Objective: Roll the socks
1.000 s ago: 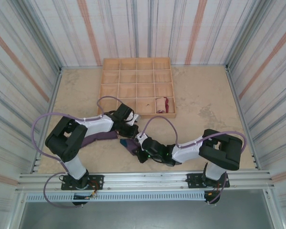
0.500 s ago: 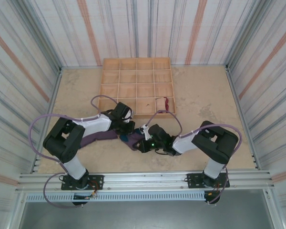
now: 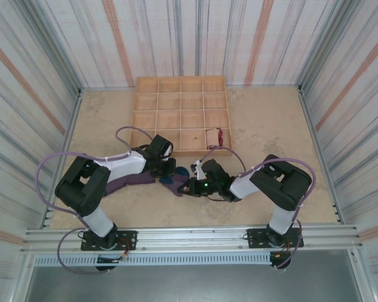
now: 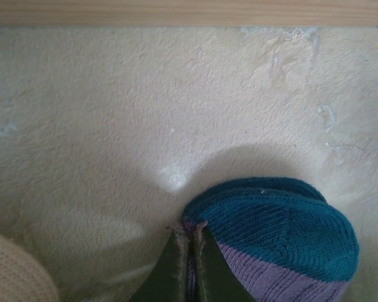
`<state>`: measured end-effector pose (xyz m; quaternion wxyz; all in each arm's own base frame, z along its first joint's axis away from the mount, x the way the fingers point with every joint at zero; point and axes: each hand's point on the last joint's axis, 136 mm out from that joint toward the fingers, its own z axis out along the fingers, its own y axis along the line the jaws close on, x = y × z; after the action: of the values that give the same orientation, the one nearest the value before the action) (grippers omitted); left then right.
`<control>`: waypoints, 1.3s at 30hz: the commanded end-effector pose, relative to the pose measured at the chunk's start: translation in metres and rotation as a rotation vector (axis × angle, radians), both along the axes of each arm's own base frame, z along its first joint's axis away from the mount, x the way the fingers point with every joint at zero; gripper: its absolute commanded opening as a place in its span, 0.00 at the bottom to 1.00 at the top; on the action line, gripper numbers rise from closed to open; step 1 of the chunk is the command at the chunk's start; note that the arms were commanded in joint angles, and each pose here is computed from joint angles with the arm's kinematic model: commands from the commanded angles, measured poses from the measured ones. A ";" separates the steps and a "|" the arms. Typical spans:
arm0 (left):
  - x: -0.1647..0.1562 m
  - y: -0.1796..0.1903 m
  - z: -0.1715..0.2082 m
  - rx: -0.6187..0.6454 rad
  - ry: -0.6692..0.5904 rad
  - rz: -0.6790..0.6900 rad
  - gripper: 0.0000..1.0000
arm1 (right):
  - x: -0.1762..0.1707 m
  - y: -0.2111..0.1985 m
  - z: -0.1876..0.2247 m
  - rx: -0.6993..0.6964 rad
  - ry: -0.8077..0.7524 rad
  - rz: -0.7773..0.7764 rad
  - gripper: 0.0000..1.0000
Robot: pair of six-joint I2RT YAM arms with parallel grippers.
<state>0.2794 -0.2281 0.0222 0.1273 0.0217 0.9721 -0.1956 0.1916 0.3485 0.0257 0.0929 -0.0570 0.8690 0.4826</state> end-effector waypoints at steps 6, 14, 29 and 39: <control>-0.007 0.025 -0.010 0.089 0.032 0.070 0.00 | -0.025 -0.062 -0.075 -0.281 0.439 -0.186 0.00; -0.003 0.021 -0.001 0.076 0.044 0.080 0.19 | -0.028 -0.069 -0.082 -0.344 0.579 -0.228 0.00; -0.012 0.014 0.073 -0.128 -0.029 0.176 0.67 | -0.027 -0.084 -0.095 -0.273 0.611 -0.339 0.00; -0.056 0.013 0.063 -0.286 -0.018 0.292 0.65 | -0.029 -0.089 -0.099 -0.262 0.613 -0.363 0.00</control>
<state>0.2282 -0.2090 0.0845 0.1613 -0.1000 0.9411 -0.2799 0.2015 0.3278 0.0208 -0.0290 0.1000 0.8473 0.5208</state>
